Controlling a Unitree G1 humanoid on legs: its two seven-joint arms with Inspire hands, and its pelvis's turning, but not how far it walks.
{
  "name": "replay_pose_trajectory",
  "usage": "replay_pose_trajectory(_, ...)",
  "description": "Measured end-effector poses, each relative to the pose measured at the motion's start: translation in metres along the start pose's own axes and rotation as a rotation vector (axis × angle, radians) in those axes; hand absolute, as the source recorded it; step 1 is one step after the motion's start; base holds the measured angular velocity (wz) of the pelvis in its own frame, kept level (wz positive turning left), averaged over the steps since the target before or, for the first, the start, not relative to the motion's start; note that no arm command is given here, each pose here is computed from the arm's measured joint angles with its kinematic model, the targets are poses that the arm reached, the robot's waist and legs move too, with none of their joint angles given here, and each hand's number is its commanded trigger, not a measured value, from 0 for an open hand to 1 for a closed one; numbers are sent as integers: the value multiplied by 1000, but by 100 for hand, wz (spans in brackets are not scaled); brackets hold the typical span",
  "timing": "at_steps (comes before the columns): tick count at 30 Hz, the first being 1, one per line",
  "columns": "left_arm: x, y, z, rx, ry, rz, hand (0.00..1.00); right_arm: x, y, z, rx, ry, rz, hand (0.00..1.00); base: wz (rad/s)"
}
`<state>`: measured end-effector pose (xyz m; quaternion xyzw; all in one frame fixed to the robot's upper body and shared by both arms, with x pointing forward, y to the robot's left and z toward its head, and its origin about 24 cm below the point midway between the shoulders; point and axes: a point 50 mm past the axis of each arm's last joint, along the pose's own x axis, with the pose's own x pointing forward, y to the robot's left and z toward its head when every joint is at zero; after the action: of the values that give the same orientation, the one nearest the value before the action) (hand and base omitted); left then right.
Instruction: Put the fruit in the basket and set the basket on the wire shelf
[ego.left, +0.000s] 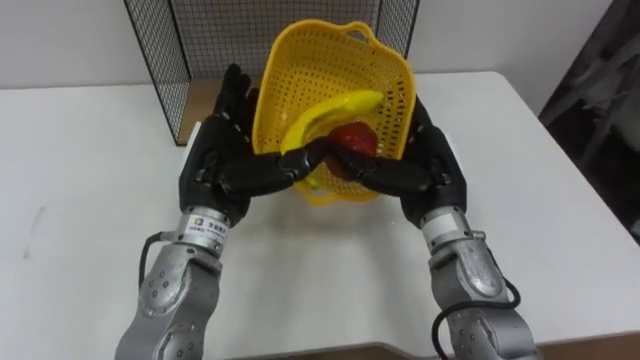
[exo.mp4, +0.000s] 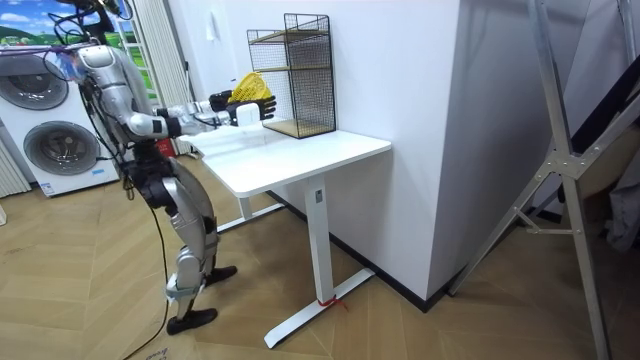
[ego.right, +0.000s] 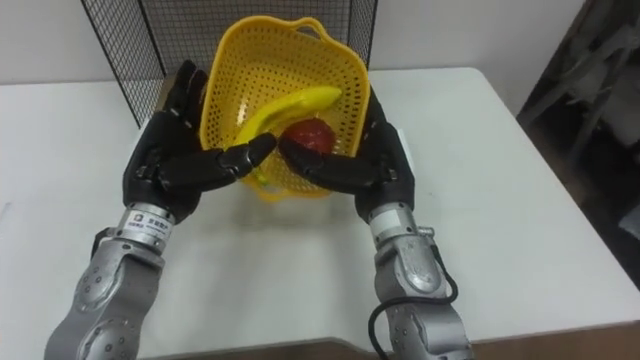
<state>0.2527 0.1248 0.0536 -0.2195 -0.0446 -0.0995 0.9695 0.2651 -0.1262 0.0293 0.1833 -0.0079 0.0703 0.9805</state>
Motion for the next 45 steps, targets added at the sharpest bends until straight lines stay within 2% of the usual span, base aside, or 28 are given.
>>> replay_pose_trajectory(18, 5, -8, 3, -9, -24, -28, 0, 2, -4, 7, -12, -21, -25, 0, 15)
replay_pose_trajectory(32, 8, -6, 0, 3, 16, -19, 0, 22, 0, 19, -38, -21, -12, 0, -6)
replay_pose_trajectory(39, 26, -2, -8, 16, 96, -1, 0, 32, 1, 26, -81, -7, -24, 0, 0)
replay_pose_trajectory(45, 33, -2, -10, 22, 139, -3, 0, 41, -3, 20, -87, 52, -89, 0, 5)
